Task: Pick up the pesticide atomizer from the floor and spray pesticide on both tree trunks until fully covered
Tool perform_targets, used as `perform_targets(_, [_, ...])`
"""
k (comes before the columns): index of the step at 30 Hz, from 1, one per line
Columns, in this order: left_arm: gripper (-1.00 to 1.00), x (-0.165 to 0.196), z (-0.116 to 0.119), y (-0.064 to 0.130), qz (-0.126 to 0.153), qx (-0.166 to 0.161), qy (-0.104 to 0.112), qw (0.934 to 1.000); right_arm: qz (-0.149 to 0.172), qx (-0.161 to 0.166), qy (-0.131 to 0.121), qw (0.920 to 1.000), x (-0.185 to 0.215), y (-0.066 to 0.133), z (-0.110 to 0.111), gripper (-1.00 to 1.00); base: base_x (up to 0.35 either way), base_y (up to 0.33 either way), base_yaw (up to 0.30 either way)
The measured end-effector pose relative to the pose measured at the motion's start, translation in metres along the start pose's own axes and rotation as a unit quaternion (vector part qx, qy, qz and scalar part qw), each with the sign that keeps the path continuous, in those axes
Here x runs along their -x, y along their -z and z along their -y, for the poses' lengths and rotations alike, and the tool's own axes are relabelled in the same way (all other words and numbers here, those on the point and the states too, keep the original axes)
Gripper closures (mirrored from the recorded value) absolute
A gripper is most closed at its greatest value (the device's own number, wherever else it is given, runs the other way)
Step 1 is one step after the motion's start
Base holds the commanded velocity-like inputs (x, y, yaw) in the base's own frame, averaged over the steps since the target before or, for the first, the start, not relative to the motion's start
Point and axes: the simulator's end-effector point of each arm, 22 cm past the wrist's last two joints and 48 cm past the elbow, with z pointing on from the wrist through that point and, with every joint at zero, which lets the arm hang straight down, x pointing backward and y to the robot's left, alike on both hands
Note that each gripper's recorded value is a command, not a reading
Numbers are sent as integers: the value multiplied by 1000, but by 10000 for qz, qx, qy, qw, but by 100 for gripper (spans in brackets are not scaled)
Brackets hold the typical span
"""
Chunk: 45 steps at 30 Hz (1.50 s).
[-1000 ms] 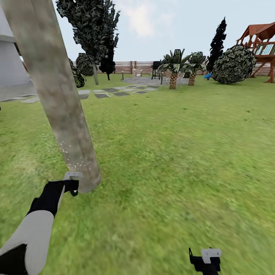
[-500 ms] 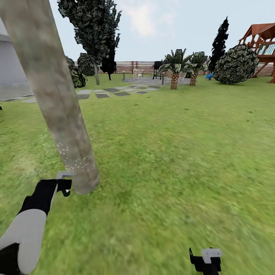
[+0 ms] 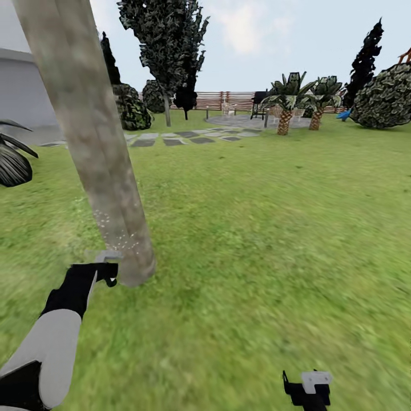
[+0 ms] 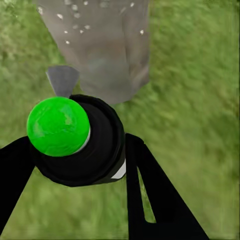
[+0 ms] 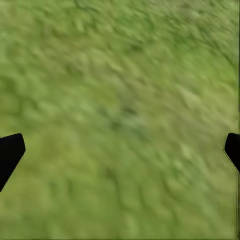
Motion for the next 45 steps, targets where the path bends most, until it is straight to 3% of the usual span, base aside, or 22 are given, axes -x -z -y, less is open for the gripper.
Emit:
perform_targets(2, [100, 17, 13, 2, 93, -77, -48, 9999, 2, -1, 5, 10000, 0, 0, 0, -100, 15, -274, 5])
perform_targets(4, [100, 29, 5, 4, 166, -9, -74, 9998, 2, 0, 10, 10000, 0, 0, 1, -100, 139, -239, 1])
perform_targets(6, [100, 43, -18, 10, 285, 164, -62, 9994, 2, 0, 11, 10000, 0, 0, 1, -100, 234, -189, 0])
perform_targets(8, [100, 48, -66, 22, 231, 548, -7, 9982, 3, 1, 12, 10000, 0, 0, 1, -100, 156, -91, 0])
perform_targets(10, [100, 50, -75, 26, 258, 606, 30, 9978, 1, -4, 7, 10000, 0, 0, 1, -100, 47, -27, 0])
perform_targets(15, [100, 63, -49, 26, 332, 429, 13, 9985, 0, -2, -2, 10000, 0, 0, 0, -100, 5, -3, 174])
perform_targets(17, [100, 87, -40, 32, 373, 364, 98, 9986, 2, -2, -2, 10000, 0, 0, 0, -100, 0, 0, 272])
perform_targets(20, [100, 102, -48, 39, 330, 413, 181, 9984, 0, -1, -1, 10000, 0, 0, 0, -100, 0, 0, 277])
perform_targets(22, [100, 97, -71, 41, 275, 582, 144, 9978, 0, 0, 0, 10000, 0, 0, 0, -100, 0, 0, 275])
perform_targets(24, [100, 92, -73, 40, 231, 365, 131, 9990, 0, -1, -1, 10000, 0, 0, 0, -100, 0, 0, 145])
perform_targets(27, [100, 92, -49, 39, 220, -86, -21, 9997, 1, 2, 2, 10000, 0, 0, 0, -100, 0, 0, 27])
perform_targets(30, [100, 97, -31, 39, 191, -130, -469, 9986, -1, -2, 3, 10000, 0, 0, 0, -100, 5, -117, 3])
perform_targets(32, [100, 98, -27, 39, 189, -122, -583, 9980, 1, -2, 9, 10000, 0, 0, 1, -100, 112, -249, 0])
perform_targets(45, [100, 92, -27, 37, 108, -102, -615, 9980, 1, 3, 4, 10000, 0, 0, 0, -100, 185, -235, 3])
